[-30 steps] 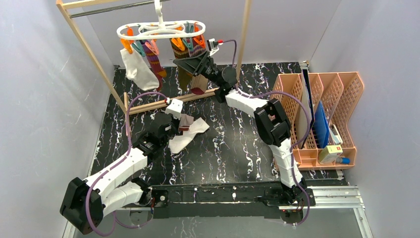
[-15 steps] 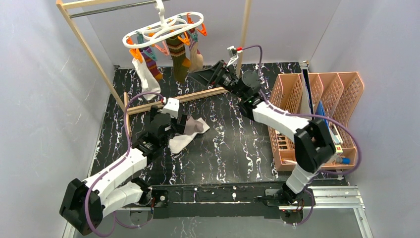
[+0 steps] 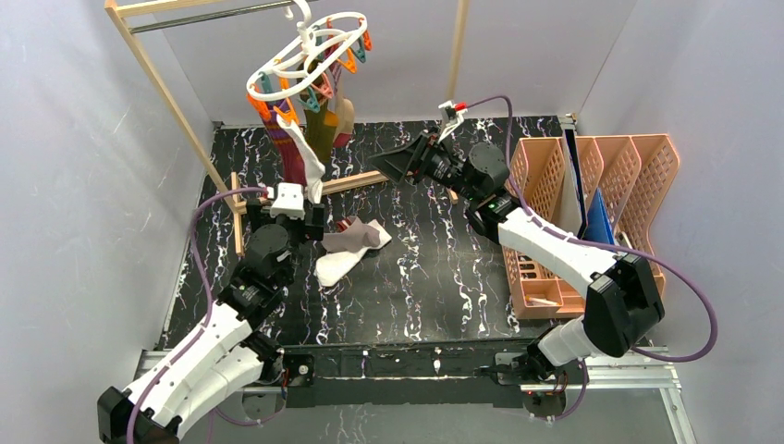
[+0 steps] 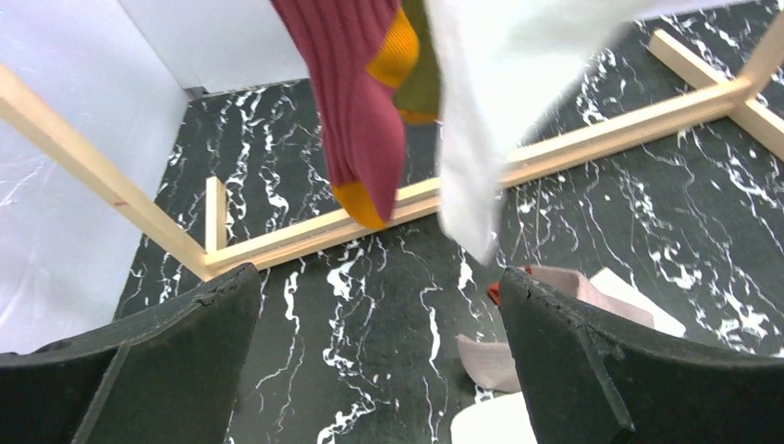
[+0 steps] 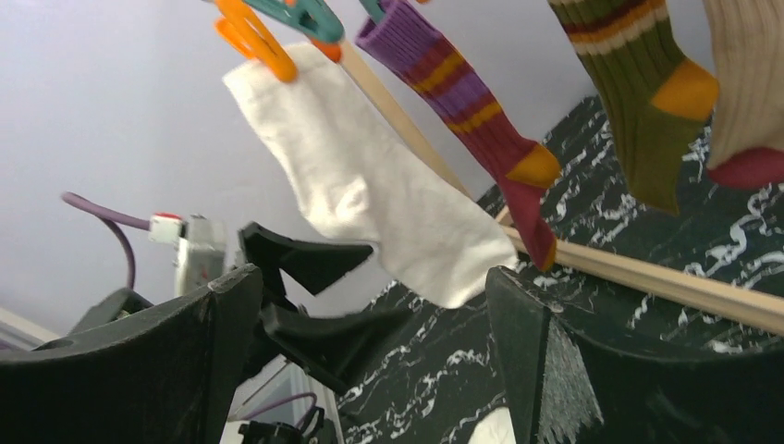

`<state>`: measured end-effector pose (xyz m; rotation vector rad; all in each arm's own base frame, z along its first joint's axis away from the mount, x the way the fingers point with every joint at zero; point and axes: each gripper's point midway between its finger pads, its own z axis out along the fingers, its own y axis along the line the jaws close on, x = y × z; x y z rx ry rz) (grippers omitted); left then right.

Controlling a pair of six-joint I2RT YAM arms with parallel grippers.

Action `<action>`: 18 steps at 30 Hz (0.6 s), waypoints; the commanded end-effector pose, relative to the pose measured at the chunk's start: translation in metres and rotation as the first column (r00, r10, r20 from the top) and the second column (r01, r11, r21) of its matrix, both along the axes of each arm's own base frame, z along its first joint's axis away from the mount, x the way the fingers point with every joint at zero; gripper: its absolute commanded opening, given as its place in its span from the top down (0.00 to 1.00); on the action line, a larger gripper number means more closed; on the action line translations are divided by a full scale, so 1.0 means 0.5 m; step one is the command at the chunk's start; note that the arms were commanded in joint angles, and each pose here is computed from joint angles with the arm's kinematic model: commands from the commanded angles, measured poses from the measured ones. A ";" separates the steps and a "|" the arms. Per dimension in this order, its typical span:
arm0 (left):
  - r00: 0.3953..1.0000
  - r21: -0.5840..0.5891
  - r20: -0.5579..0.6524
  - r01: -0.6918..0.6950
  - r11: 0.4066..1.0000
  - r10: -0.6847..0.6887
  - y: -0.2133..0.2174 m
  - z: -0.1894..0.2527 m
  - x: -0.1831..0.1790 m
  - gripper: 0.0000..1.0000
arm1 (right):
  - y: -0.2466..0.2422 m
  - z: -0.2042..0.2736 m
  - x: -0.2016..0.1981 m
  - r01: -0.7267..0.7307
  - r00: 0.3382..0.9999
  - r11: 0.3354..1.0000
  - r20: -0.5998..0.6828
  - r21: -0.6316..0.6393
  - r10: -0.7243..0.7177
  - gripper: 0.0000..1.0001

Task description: Remove the socks clipped to the hanger

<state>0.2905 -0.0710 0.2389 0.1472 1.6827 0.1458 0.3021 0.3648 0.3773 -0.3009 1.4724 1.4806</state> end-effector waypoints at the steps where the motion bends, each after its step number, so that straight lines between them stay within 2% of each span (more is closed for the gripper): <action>1: 0.991 -0.017 0.097 -0.095 0.995 0.097 0.035 0.040 0.004 0.02 | -0.021 0.011 -0.014 0.013 0.999 1.000 0.030 0.000 -0.013 0.02; 7: 0.991 -0.020 0.131 -0.031 0.999 0.033 -0.027 0.049 0.069 0.02 | -0.023 0.011 -0.019 0.005 0.999 1.000 0.032 -0.003 -0.005 0.02; 13: 0.985 -0.007 0.168 -0.034 0.999 0.034 -0.075 0.067 0.151 0.02 | -0.024 0.013 -0.023 0.000 0.999 1.000 0.036 -0.008 0.000 0.02; 14: 0.986 -0.007 0.165 -0.021 1.000 0.022 -0.085 0.067 0.162 0.07 | -0.024 0.013 -0.022 0.001 0.999 1.000 0.036 -0.010 -0.001 0.02; 16: 0.987 -0.009 0.162 -0.011 1.000 0.013 -0.099 0.069 0.178 0.24 | -0.026 0.011 -0.021 0.003 0.999 1.000 0.036 -0.015 -0.003 0.02; 18: 0.984 -0.009 0.170 -0.045 0.999 0.046 -0.091 0.073 0.186 0.51 | -0.025 0.009 -0.021 -0.001 0.999 1.000 0.035 -0.018 0.001 0.02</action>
